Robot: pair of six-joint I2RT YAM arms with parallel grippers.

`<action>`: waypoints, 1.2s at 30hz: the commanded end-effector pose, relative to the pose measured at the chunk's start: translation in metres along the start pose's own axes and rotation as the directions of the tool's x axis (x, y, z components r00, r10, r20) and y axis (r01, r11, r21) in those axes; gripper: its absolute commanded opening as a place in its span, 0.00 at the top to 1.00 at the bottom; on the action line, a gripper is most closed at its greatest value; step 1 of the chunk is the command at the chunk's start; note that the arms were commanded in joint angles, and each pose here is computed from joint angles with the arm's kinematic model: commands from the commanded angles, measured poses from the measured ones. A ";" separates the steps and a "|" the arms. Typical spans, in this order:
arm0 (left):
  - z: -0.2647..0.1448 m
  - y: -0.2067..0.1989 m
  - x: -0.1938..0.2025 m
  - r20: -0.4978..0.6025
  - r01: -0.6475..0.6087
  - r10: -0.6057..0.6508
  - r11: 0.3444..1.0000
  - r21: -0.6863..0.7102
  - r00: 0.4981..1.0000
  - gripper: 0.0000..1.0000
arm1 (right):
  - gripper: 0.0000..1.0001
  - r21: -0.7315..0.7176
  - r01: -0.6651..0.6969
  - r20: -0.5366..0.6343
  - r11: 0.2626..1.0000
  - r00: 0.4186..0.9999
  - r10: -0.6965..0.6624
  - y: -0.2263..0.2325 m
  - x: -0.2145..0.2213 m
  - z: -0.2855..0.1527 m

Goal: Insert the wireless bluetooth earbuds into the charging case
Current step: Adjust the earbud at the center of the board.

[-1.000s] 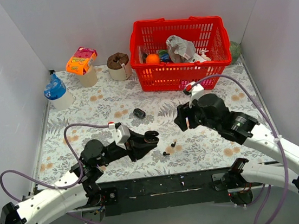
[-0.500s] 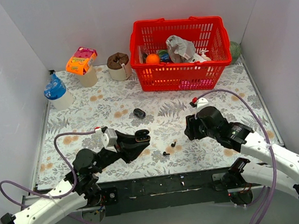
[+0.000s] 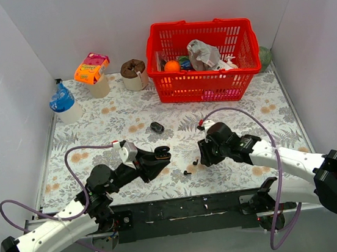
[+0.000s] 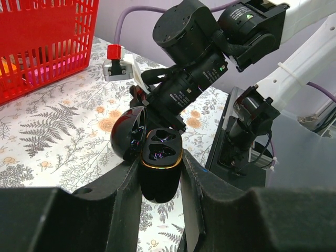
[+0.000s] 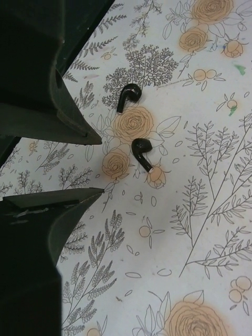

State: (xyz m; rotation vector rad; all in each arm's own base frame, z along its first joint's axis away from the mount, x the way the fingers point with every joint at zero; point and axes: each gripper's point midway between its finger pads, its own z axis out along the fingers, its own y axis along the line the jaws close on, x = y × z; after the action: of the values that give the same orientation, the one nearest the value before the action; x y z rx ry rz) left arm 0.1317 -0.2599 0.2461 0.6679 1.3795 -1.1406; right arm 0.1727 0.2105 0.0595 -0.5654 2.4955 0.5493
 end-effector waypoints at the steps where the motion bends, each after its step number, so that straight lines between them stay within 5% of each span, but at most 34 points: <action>1: 0.002 -0.001 -0.012 0.027 0.001 -0.001 1.000 -0.006 1.000 1.00 | 0.61 -0.072 0.037 0.049 0.997 0.998 -0.033 0.021 -0.018 0.006; 6: 0.001 -0.002 -0.011 0.017 0.009 -0.009 1.000 -0.004 1.000 1.00 | 0.76 -0.121 0.143 0.022 0.982 0.990 -0.142 0.041 -0.009 0.009; 14: -0.003 -0.001 -0.011 0.022 0.010 -0.010 1.000 -0.013 1.000 1.00 | 0.57 -0.183 0.291 0.016 0.939 0.956 -0.293 0.082 0.000 0.012; 36: -0.012 0.001 -0.017 0.026 0.002 -0.001 0.999 -0.041 1.000 1.00 | 0.53 -0.113 0.381 -0.087 0.918 0.916 -0.392 0.077 -0.004 0.049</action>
State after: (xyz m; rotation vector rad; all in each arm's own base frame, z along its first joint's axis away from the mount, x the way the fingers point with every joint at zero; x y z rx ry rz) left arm 0.1279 -0.2473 0.2432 0.6426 1.4127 -1.1244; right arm 0.1502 0.2889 0.0340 -1.1044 2.4134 0.4919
